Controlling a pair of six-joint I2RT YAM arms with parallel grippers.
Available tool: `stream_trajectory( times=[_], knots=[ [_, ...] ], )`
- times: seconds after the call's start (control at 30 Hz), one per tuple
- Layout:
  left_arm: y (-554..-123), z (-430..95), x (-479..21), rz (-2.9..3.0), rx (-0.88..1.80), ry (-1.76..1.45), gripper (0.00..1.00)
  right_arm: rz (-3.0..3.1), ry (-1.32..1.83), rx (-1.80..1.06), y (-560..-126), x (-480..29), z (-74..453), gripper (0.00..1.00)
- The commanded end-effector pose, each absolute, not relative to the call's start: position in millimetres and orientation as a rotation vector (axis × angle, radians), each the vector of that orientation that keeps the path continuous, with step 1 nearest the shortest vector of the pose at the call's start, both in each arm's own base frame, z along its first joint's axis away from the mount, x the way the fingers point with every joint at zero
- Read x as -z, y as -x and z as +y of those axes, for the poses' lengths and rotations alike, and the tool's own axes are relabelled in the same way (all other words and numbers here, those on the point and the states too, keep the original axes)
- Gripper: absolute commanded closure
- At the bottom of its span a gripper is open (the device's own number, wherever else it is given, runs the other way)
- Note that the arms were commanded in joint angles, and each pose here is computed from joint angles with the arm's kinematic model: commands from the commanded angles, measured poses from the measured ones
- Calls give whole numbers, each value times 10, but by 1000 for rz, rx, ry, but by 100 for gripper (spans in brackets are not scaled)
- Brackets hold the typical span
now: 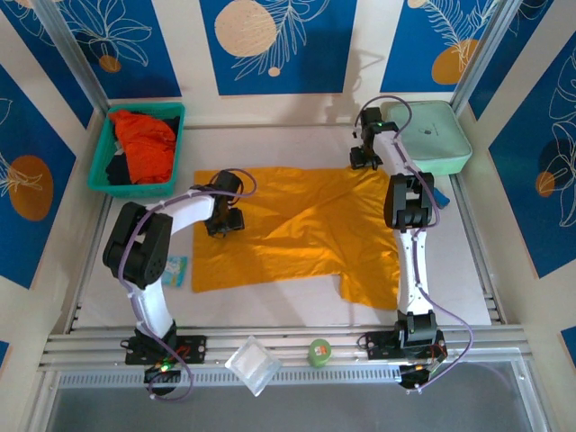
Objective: Fold and stack the t-shirts
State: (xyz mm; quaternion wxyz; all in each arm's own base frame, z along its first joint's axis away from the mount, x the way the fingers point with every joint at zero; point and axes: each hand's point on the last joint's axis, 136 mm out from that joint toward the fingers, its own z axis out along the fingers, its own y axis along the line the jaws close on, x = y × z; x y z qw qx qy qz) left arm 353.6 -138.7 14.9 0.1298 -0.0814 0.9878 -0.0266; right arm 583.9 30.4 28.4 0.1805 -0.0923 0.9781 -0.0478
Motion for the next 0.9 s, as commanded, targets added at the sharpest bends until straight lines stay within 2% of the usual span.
stream_trajectory(
  times=[0.0,0.07,0.13,0.2,0.3,0.4,0.53,0.67,0.77,0.87],
  knots=[
    [-2896,-1318,333,3127,6,263,41,2851,302,116,-5697,-41,276,48],
    [-2918,-1331,318,3124,11,263,41,2878,290,102,-5664,40,255,51],
    [-2938,-1343,301,3119,13,262,41,2898,282,71,-5645,54,263,60],
    [-2949,-1346,292,3116,13,261,41,2908,282,33,-5619,47,300,72],
    [-2949,-1340,299,3114,5,259,41,2905,264,-12,-5593,-73,368,100],
    [-2941,-1338,313,3115,5,257,41,2871,228,-42,-5601,-315,413,100],
    [-2935,-1321,315,3109,-3,253,41,2779,188,-62,-5611,-880,482,100],
    [-2932,-1315,319,3100,1,255,41,2703,163,-67,-5450,-1366,584,100],
    [-2933,-1326,339,3096,13,256,41,2679,162,-82,-5190,-1430,772,100],
    [-2931,-1336,363,3100,21,254,41,2710,145,-119,-4828,-1227,1021,100]
  ],
)
